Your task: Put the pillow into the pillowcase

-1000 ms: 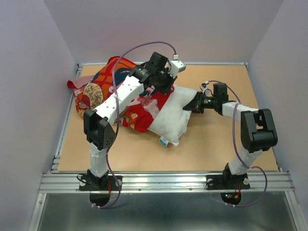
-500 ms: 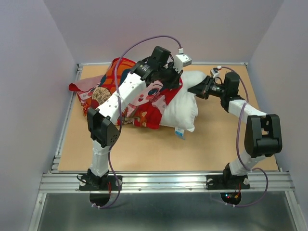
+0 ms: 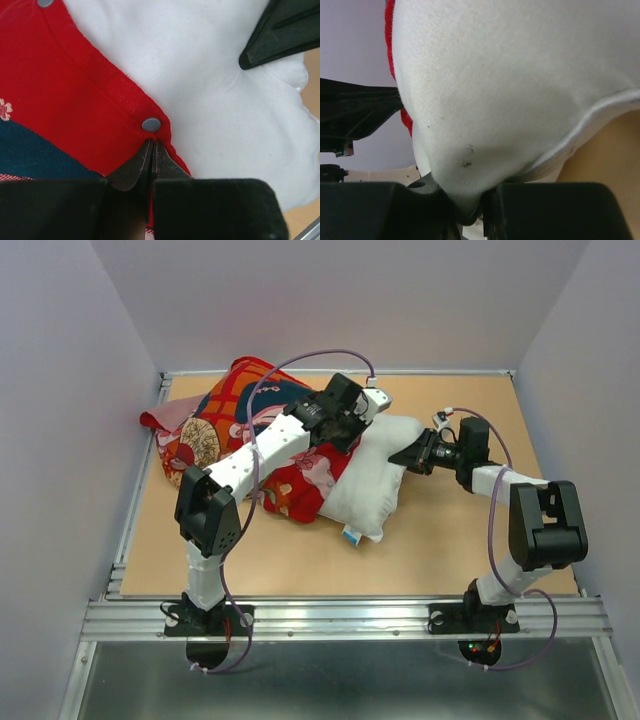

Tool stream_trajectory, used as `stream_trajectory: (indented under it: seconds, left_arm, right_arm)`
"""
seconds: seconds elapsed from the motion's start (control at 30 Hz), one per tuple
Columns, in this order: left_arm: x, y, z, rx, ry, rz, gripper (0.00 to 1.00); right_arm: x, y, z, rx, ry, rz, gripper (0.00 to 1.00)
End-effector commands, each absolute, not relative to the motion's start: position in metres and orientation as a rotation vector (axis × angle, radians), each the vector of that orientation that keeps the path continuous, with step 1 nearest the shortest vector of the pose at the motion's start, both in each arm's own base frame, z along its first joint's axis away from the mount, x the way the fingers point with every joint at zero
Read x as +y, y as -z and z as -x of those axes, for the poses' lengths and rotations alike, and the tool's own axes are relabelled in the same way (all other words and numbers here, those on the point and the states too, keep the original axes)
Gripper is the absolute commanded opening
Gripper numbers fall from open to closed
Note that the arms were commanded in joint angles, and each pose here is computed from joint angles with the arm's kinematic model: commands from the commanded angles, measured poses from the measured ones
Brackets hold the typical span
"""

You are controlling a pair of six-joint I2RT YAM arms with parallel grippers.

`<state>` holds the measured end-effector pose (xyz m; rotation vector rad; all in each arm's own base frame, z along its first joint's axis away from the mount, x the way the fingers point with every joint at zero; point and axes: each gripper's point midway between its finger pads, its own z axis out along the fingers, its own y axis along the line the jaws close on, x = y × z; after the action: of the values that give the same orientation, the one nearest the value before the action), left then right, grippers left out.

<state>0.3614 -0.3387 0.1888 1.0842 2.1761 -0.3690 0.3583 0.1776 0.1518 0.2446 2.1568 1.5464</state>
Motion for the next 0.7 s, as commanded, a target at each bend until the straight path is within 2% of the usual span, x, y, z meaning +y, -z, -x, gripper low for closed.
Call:
stream_trajectory:
  seconds: [0.0,0.07,0.2,0.4,0.47,0.67]
  left_arm:
    - [-0.326,-0.233,-0.37,2.084,0.308,-0.998,0.28]
    - [-0.329,-0.236,-0.368,2.077,0.268,-1.013,0.37]
    - [-0.336,-0.234,-0.364,2.081,0.223,-1.046,0.48]
    - [-0.346,-0.232,-0.366,2.085,0.228,-1.04,0.52]
    - [-0.348,-0.232,-0.366,2.083,0.24,-1.046,0.6]
    - [-0.336,-0.196,-0.373,2.172,0.113,-1.052,0.63]
  right_arm:
    - [0.179,-0.142,-0.352,2.155,-1.466,-0.125,0.01]
    - [0.179,-0.137,-0.352,2.163,-1.458,-0.131,0.01]
    - [0.178,-0.133,-0.35,2.172,-1.458,-0.135,0.01]
    - [0.179,-0.136,-0.347,2.165,-1.463,-0.119,0.01]
    - [0.179,-0.135,-0.346,2.168,-1.462,-0.122,0.01]
    - [0.179,-0.136,-0.345,2.166,-1.463,-0.121,0.01]
